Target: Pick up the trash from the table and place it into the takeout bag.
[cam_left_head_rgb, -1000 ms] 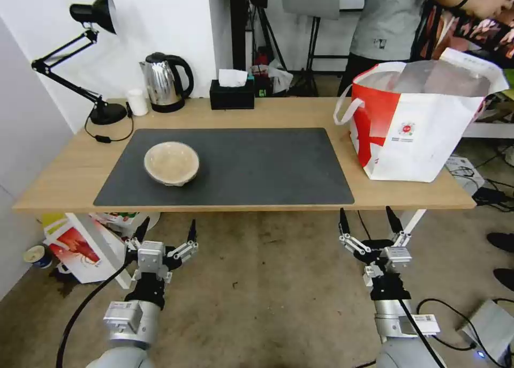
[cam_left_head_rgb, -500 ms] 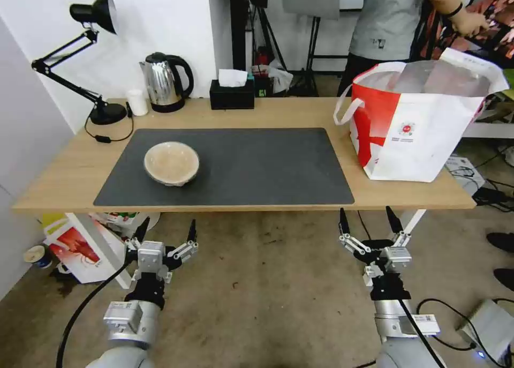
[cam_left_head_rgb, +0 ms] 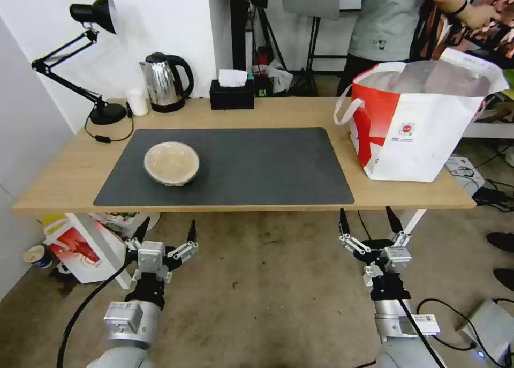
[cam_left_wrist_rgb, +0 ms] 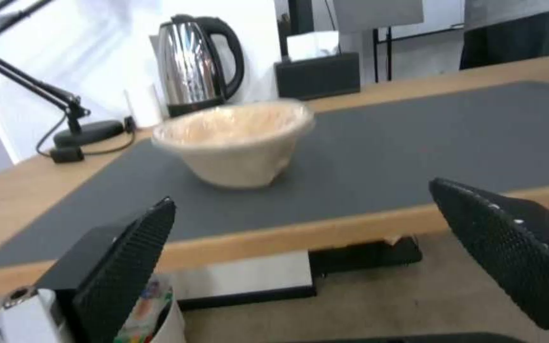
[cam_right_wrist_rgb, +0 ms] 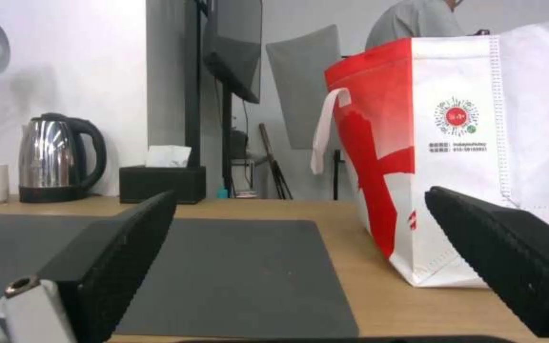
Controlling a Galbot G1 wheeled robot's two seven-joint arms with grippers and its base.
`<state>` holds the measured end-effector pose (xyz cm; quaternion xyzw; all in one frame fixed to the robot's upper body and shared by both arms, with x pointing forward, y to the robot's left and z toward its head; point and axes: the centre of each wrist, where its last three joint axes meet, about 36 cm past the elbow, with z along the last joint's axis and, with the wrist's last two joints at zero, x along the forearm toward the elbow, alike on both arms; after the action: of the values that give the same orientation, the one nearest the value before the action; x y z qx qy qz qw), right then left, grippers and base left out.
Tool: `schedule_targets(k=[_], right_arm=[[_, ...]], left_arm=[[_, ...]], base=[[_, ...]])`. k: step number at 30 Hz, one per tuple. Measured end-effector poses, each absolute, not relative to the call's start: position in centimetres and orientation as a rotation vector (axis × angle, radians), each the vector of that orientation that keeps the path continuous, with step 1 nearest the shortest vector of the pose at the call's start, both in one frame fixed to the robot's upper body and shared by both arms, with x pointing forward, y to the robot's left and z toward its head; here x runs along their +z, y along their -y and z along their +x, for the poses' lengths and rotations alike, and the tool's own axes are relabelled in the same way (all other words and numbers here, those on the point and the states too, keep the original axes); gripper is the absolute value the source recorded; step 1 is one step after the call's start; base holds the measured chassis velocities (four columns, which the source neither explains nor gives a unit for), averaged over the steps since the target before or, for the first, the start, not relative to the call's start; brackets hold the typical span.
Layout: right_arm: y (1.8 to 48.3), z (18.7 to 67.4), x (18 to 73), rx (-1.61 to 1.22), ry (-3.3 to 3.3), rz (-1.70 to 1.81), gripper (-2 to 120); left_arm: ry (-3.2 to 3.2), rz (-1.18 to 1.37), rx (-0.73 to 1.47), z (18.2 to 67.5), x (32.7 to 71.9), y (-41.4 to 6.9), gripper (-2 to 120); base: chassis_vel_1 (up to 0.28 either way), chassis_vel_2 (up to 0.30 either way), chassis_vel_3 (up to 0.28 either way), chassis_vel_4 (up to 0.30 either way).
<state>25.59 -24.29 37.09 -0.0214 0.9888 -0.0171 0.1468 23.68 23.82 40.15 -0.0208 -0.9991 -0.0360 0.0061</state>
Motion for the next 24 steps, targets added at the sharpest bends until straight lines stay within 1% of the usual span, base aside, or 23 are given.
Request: schedule_targets(k=[2,3,7,8,9,11,14,15,18,20,23,24], right_arm=[[24.3,25.6,37.1,-0.049,-2.846,-0.062,100],[24.3,25.6,37.1,-0.049,-2.846,-0.062,100],[24.3,25.6,37.1,-0.049,-2.846,-0.062,100],[24.3,25.6,37.1,-0.049,-2.846,-0.062,100],[24.3,25.6,37.1,-0.049,-2.846,-0.062,100],[24.3,25.6,37.1,-0.049,-2.845,-0.062,100],[24.3,25.6,37.1,-0.049,-2.846,-0.062,100],[24.3,25.6,37.1,-0.049,-2.846,-0.062,100],[24.3,25.6,37.1,-0.049,-2.846,-0.062,100],[24.3,25.6,37.1,-0.049,-2.846,-0.062,100],[24.3,25.6,37.1,-0.049,-2.846,-0.062,100],[24.3,25.6,37.1,-0.049,-2.846,-0.062,100]], left_arm=[[3.134,-0.074,-0.113,24.1,38.5,-24.7,100],[3.134,-0.074,-0.113,24.1,38.5,-24.7,100],[3.145,-0.082,-0.112,24.5,36.2,-26.0,100],[3.163,-0.083,-0.113,25.0,32.7,-28.2,100],[3.168,-0.082,-0.112,25.1,32.0,-28.7,100],[3.171,-0.080,-0.113,25.1,31.3,-29.2,100],[3.191,-0.067,-0.114,25.2,28.5,-31.2,100],[3.191,-0.067,-0.114,25.2,28.5,-31.2,100],[3.208,-0.050,-0.117,25.1,26.2,-32.9,100],[3.212,-0.044,-0.118,25.1,25.7,-33.2,100],[3.233,-0.015,-0.124,24.8,23.1,-35.2,100],[3.233,-0.015,-0.124,24.8,23.1,-35.2,100]], base=[[0.000,0.000,0.000,0.000],[0.000,0.000,0.000,0.000],[0.000,0.000,0.000,0.000],[0.000,0.000,0.000,0.000],[0.000,0.000,0.000,0.000],[0.000,0.000,0.000,0.000],[0.000,0.000,0.000,0.000],[0.000,0.000,0.000,0.000],[0.000,0.000,0.000,0.000],[0.000,0.000,0.000,0.000],[0.000,0.000,0.000,0.000],[0.000,0.000,0.000,0.000]])
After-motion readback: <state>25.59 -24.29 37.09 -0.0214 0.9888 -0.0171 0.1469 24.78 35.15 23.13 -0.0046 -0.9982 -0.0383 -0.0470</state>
